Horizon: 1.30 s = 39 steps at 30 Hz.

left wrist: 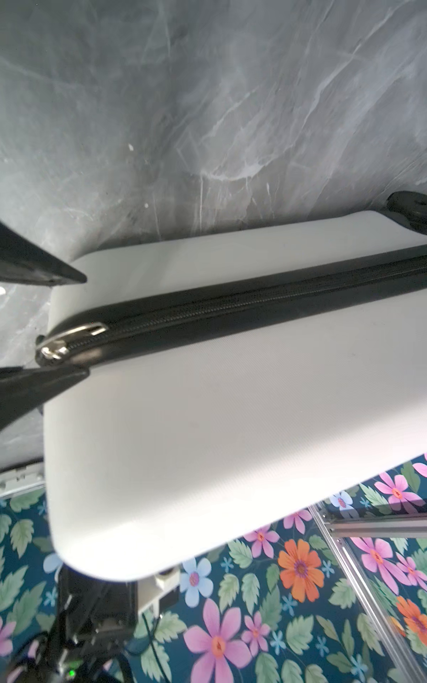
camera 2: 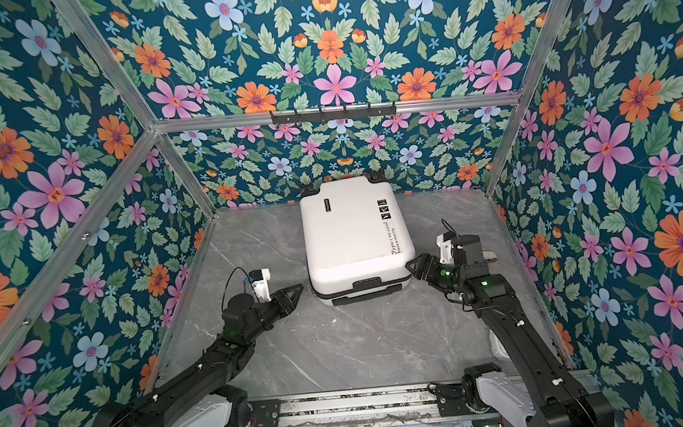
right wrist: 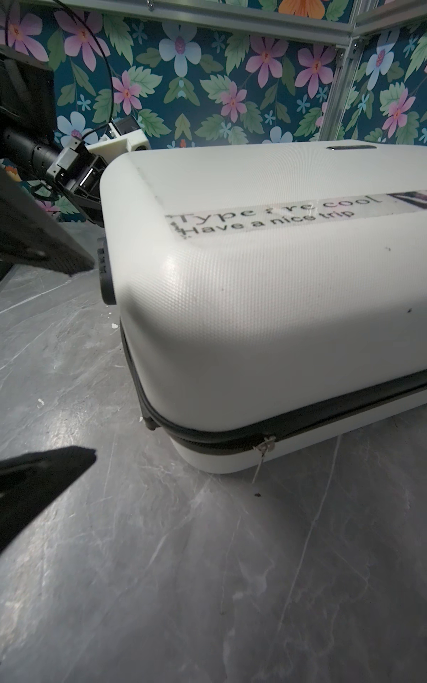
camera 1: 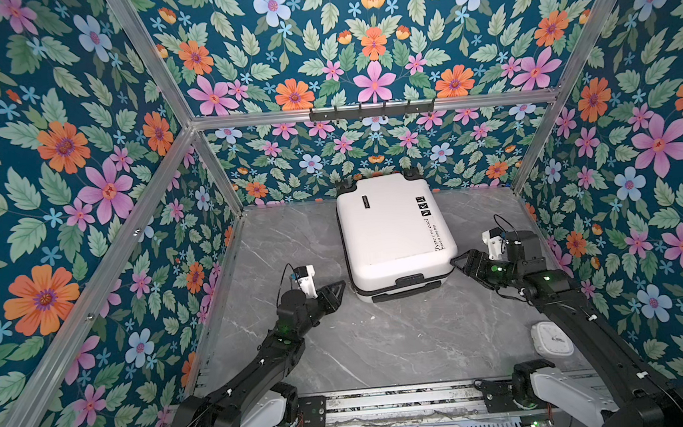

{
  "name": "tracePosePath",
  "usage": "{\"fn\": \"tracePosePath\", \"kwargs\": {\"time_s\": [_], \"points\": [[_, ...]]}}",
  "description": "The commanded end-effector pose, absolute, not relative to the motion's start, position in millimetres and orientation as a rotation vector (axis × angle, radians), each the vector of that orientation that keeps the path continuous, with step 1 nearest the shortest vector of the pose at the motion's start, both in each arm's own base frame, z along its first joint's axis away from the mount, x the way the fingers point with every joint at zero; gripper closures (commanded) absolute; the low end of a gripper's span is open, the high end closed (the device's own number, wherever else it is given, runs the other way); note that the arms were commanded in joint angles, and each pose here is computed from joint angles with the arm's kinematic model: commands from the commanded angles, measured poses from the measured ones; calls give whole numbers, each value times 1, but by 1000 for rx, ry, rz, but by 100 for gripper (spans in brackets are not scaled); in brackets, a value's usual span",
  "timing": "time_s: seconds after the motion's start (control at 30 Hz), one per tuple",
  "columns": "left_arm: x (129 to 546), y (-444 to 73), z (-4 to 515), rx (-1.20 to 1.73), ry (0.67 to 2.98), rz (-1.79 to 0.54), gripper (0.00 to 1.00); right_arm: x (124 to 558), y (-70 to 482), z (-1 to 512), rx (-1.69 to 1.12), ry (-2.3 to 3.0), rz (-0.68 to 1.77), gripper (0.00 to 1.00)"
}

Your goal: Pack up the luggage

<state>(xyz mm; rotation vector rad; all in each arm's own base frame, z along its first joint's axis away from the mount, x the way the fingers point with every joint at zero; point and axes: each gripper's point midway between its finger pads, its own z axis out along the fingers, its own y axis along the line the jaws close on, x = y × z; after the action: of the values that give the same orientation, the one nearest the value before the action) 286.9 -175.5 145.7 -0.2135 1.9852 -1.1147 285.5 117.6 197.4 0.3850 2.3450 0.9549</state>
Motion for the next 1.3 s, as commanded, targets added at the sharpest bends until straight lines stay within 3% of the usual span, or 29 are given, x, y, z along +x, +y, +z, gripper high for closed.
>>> {"fn": "tracePosePath", "kwargs": {"time_s": [0.0,0.13,0.37,0.67,0.9,1.27], "points": [[290,-187,151,-287,1999,-1247,75,286,117,201,374,2334,949,25],[293,-193,149,-351,1992,-1339,79,285,117,202,369,2332,947,25],[294,-192,141,-358,2010,-1318,75,285,117,203,366,2330,945,25],[293,-193,127,-360,2035,-1315,79,286,117,204,365,2329,947,25],[291,-193,138,-345,1978,-1351,100,286,117,203,366,2332,944,25],[263,-174,125,-431,2018,-1308,100,291,118,201,371,2336,950,25]]}}
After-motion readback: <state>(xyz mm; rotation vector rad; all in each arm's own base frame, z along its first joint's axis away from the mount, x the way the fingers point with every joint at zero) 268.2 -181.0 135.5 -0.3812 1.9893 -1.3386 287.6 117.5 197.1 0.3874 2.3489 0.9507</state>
